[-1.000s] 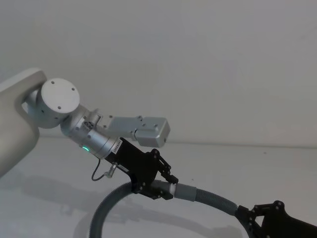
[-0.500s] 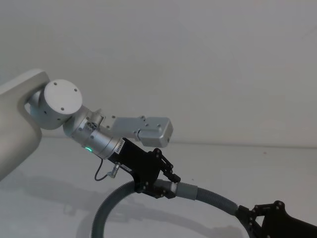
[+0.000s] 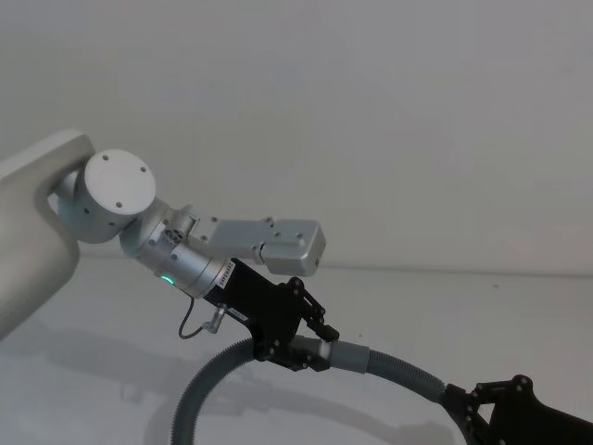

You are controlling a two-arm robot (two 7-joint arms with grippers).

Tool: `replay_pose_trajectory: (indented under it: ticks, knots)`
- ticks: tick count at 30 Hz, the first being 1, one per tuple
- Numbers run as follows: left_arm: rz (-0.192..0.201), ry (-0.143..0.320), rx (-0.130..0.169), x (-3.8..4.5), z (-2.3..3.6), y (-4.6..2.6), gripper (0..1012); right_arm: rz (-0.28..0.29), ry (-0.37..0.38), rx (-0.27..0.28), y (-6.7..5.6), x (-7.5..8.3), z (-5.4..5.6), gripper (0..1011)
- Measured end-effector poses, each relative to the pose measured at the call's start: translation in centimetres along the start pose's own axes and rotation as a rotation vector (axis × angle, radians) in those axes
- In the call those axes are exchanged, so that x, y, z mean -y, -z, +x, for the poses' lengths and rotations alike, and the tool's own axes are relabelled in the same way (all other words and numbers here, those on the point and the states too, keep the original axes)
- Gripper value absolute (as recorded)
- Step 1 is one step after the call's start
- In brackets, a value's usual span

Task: Use both hands to pick up one end of the pipe from the table, align the ends, and insert them.

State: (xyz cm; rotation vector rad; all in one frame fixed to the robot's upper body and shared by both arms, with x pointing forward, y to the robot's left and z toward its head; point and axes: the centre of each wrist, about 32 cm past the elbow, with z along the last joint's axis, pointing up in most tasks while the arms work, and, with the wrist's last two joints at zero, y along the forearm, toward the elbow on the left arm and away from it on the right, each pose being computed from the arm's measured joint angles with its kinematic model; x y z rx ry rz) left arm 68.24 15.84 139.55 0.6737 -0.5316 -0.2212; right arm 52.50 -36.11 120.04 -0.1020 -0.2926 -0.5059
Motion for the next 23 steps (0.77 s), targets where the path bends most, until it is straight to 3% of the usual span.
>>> replay_pose_trajectory:
  ticks: [23]
  knots:
    - [0.000,-0.003,-0.001,0.03,0.00,-0.01,360,0.000,0.000,0.000,0.00,0.00,0.00,3]
